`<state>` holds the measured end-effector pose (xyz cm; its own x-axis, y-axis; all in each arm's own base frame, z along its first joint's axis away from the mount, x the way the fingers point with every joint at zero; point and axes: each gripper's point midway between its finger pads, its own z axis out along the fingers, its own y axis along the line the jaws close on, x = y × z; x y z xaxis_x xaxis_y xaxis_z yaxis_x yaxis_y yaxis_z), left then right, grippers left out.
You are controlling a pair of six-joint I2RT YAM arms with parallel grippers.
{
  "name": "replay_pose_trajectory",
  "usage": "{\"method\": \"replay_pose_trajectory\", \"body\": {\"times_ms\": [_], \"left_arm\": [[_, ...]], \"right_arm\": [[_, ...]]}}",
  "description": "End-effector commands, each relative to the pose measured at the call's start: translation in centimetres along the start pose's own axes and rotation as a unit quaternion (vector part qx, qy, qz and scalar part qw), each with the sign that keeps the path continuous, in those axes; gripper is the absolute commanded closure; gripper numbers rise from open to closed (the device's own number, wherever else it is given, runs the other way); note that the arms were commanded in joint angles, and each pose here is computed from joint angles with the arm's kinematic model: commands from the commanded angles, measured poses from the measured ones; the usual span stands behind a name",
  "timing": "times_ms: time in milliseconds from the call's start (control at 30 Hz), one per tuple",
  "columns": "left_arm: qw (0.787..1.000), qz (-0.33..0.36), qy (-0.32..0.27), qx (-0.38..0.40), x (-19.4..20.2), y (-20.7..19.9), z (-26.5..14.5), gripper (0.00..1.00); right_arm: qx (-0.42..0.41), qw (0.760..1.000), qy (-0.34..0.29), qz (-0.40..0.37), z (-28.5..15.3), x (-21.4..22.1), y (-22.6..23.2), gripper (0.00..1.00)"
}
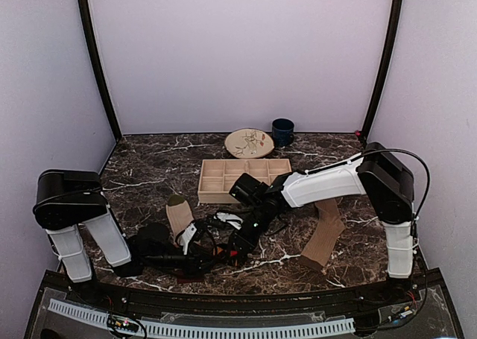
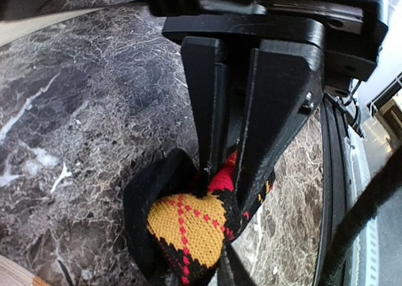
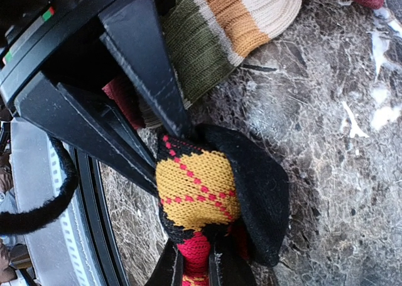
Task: Roll the socks
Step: Roll the sock at the center of the board.
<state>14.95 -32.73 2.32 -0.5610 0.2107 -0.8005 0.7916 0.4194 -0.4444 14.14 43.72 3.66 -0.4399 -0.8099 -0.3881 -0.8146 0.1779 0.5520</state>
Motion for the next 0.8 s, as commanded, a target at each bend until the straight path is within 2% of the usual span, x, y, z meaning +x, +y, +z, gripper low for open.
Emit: {"method": "replay_pose_trajectory", "body": {"times_ms": [0, 200, 567, 767], "left_arm": [[1.000, -0.005, -0.009, 0.020, -0.6, -0.8, 0.5, 0.86], [1.000, -0.010, -0.013, 0.023, -0.8, -1.0, 0.2, 1.00], [1.000, -0.019, -0.007, 0.012, -0.7, -0.5, 0.8, 1.00], [1.000, -0.028, -0.008, -0.004, -0.8, -0.1, 0.7, 1.00]], "right_arm": [[-0.010, 1.000, 0.007, 0.006, 0.8, 0.6, -0.3, 1.00], [-0.005, 1.000, 0.001, 0.006, 0.8, -0.2, -0.4, 1.00], [0.017, 1.000, -0.001, 0.002, 0.4, -0.1, -0.7, 1.00], [0.037, 0.999, -0.005, 0.003, 0.3, 0.0, -1.3, 0.93]]}}
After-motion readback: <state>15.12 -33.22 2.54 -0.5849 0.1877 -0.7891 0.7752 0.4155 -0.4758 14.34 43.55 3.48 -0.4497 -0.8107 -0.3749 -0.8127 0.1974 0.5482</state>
